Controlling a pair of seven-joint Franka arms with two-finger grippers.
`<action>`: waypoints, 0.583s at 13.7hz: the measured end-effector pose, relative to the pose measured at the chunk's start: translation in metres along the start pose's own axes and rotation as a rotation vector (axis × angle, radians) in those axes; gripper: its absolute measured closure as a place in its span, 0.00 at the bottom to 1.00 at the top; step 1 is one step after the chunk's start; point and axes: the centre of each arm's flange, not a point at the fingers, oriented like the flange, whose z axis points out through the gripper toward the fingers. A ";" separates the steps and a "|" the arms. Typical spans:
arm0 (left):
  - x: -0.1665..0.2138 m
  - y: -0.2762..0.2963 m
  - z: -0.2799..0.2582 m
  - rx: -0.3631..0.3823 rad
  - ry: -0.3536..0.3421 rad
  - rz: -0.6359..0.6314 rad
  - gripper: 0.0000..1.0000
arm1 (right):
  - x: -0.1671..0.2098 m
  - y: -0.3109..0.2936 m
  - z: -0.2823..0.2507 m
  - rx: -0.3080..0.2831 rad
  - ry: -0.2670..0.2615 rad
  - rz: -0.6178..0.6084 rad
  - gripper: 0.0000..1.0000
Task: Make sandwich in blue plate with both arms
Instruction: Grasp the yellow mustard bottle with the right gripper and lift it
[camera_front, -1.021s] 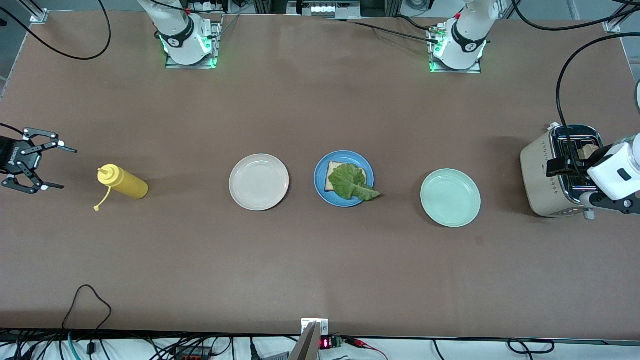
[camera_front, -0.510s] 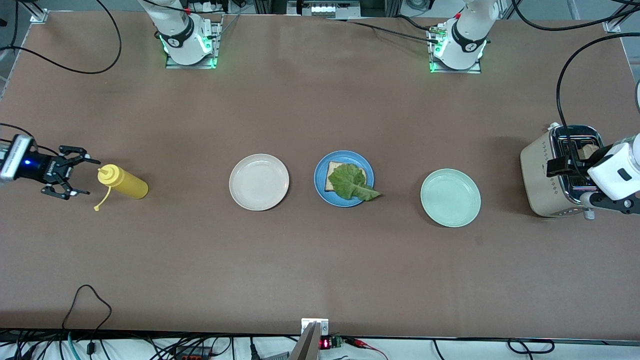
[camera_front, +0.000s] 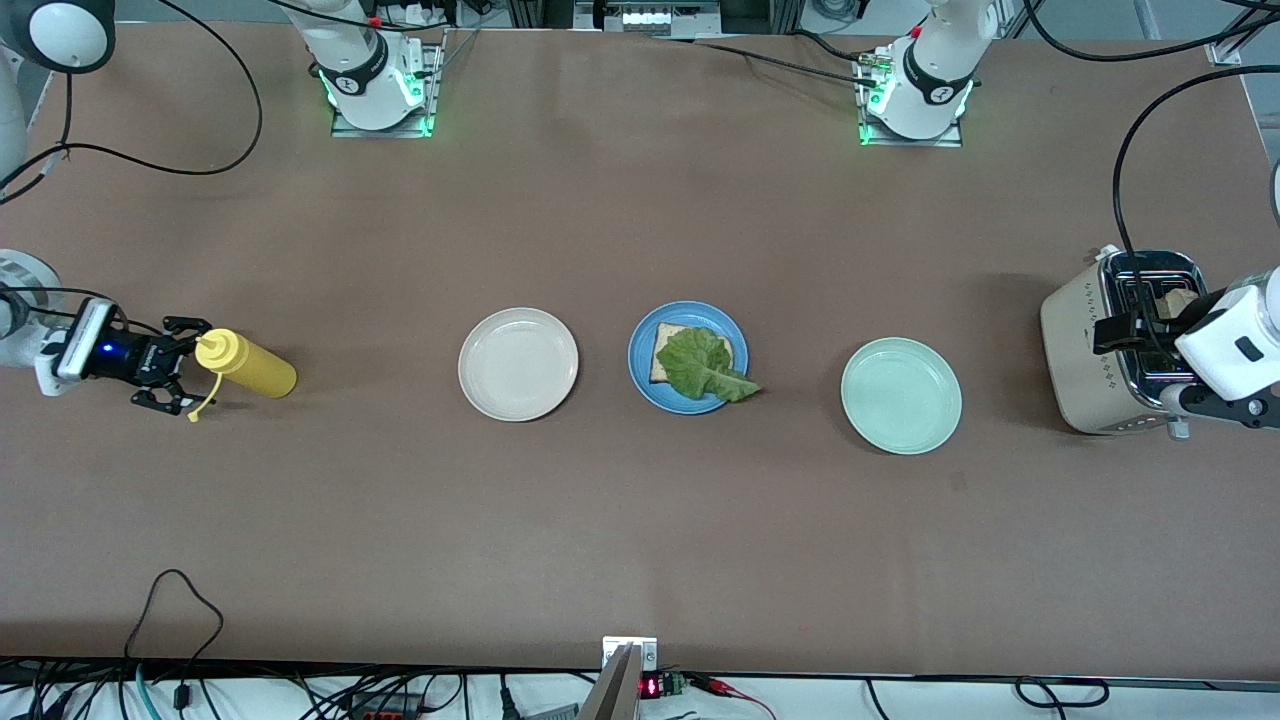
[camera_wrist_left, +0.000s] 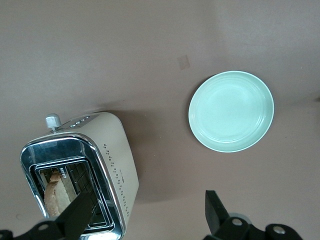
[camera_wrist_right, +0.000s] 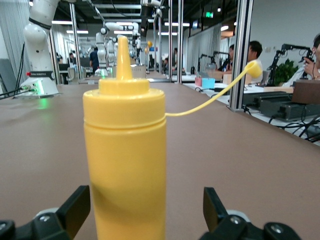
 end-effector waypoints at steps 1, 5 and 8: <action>0.000 0.000 0.000 0.000 0.000 0.000 0.00 | -0.005 -0.002 0.005 0.004 0.018 0.004 0.00; 0.000 0.000 0.000 0.000 0.000 0.000 0.00 | -0.008 -0.003 0.022 0.038 0.074 0.004 0.00; 0.000 0.000 0.000 0.000 0.000 0.000 0.00 | -0.003 0.001 0.034 0.056 0.097 -0.001 0.00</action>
